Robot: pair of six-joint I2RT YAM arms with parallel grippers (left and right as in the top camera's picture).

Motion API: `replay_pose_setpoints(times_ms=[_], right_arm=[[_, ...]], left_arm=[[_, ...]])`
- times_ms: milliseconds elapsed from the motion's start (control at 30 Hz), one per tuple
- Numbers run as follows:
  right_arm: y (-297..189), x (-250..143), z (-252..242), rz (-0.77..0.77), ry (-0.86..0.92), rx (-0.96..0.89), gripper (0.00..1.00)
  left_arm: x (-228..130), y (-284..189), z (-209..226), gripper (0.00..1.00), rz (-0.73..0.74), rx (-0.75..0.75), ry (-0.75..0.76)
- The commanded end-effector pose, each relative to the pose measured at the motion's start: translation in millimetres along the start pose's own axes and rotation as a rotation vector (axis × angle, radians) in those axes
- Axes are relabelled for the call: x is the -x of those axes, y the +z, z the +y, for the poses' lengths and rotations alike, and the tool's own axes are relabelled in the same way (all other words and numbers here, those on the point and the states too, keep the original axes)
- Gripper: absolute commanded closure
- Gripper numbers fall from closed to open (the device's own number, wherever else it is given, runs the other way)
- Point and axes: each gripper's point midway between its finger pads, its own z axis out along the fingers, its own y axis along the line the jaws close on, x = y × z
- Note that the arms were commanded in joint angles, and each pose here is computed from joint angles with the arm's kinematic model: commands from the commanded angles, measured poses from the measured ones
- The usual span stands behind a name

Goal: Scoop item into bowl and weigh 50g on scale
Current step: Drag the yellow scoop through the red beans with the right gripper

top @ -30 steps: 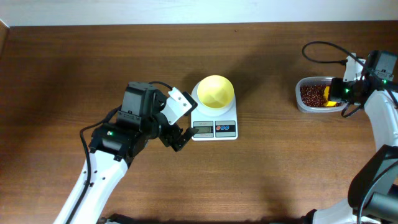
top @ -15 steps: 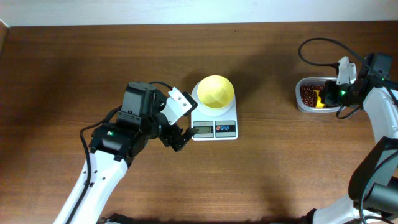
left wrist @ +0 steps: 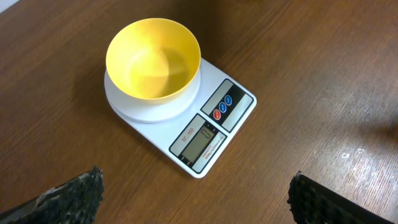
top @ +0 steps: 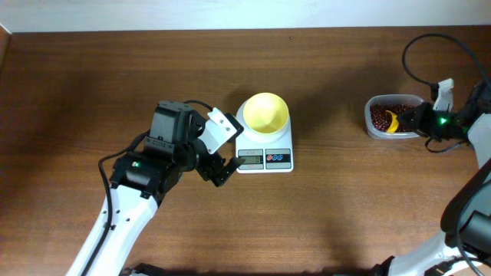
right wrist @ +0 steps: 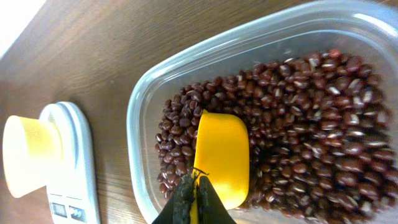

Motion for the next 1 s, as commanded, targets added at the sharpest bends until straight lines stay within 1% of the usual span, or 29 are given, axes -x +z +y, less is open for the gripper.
replay_pose_setpoints(times_ms=[0,333,600,967], right_arm=[[14.4,-15.6,-4.7,0.057,0.087,0.046,0.96],[-11.1,-20.3,-36.3,0.033,0.202,0.021,0.96],[-28.5,-19.0,-58.9,-0.010,0.256,0.000,0.96],[-28.5,-19.1,-59.5,-0.010,0.255,-0.004,0.96]], left_arm=[[0.6,-1.8,-2.3,0.01,-0.012,-0.011,0.012],[0.6,-1.8,-2.3,0.01,-0.012,-0.011,0.012],[0.6,-1.8,-2.3,0.01,-0.012,-0.011,0.012],[0.5,-1.8,-2.4,0.01,-0.012,-0.011,0.012]])
